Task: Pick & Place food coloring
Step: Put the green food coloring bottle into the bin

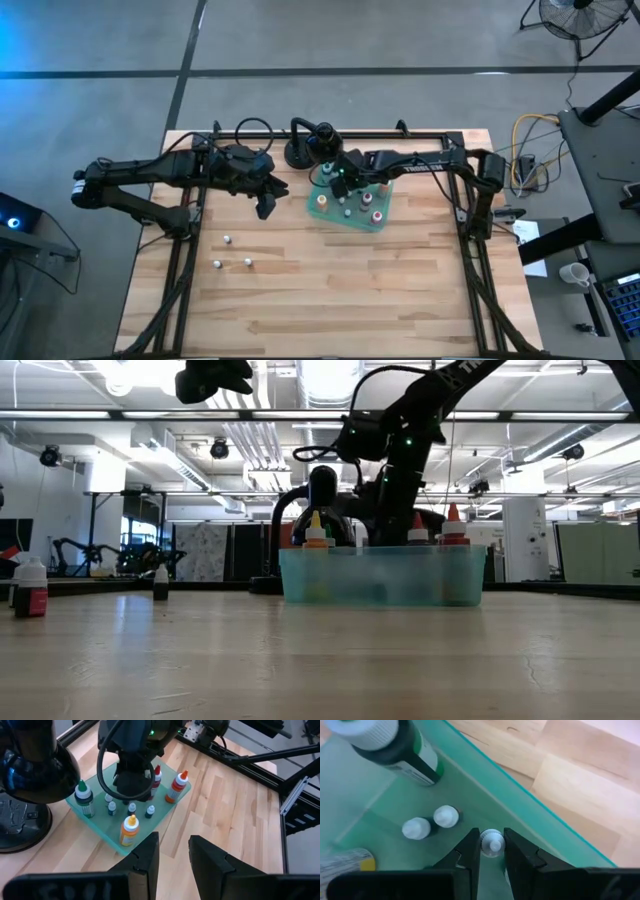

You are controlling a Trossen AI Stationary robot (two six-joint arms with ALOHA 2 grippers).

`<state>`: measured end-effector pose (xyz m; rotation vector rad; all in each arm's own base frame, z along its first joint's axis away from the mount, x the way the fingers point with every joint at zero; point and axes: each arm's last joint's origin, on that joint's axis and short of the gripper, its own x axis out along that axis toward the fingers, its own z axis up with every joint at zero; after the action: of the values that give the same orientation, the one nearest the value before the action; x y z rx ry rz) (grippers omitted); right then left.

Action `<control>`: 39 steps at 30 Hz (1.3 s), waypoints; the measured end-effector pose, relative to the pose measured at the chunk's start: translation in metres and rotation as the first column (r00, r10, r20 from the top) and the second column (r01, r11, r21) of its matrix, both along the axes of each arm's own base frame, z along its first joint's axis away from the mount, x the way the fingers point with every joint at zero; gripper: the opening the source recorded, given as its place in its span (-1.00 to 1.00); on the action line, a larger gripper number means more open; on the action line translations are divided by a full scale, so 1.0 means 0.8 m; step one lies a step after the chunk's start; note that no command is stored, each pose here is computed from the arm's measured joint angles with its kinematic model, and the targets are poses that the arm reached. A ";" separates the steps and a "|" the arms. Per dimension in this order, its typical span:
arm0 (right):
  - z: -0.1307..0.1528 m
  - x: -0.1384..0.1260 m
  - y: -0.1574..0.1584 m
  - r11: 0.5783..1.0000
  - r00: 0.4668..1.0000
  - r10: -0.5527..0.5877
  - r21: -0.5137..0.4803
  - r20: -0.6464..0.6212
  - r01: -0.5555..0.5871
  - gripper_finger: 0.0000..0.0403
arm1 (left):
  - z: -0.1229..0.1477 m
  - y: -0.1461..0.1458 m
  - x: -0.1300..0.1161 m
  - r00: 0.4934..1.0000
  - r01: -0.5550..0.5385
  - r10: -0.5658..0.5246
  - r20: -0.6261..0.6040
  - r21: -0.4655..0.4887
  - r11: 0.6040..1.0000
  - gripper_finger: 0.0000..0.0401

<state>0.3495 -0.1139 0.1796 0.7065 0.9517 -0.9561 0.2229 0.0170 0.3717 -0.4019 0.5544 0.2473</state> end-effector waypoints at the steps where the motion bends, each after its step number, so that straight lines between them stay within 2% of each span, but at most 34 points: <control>1: -0.001 -0.001 0.000 1.000 1.000 -0.001 0.002 -0.003 0.001 -0.68 | 0.000 0.000 0.000 1.000 0.000 0.000 0.000 0.000 1.000 -0.60; 11: -0.008 -0.003 0.002 1.000 1.000 -0.005 0.003 -0.001 0.005 -0.68 | 0.000 0.000 0.000 1.000 -0.001 0.001 0.000 0.000 1.000 -0.60; 20: -0.012 -0.003 0.002 1.000 1.000 -0.004 0.001 0.012 0.004 -0.57 | 0.000 0.000 0.000 1.000 0.003 -0.003 -0.001 0.008 1.000 -0.60; 27: -0.014 -0.004 0.002 1.000 1.000 0.002 0.001 0.011 -0.002 -0.61 | 0.000 0.000 0.000 1.000 0.005 -0.005 -0.001 0.011 1.000 -0.60; 39: -0.015 -0.003 0.002 0.998 0.998 0.059 -0.012 0.001 -0.059 -0.52 | 0.000 0.000 0.000 1.000 0.005 -0.005 -0.001 0.011 1.000 -0.60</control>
<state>0.3473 -0.1123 0.1678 0.6647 0.9602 -0.9087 0.2230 0.0170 0.3718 -0.3895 0.5548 0.2456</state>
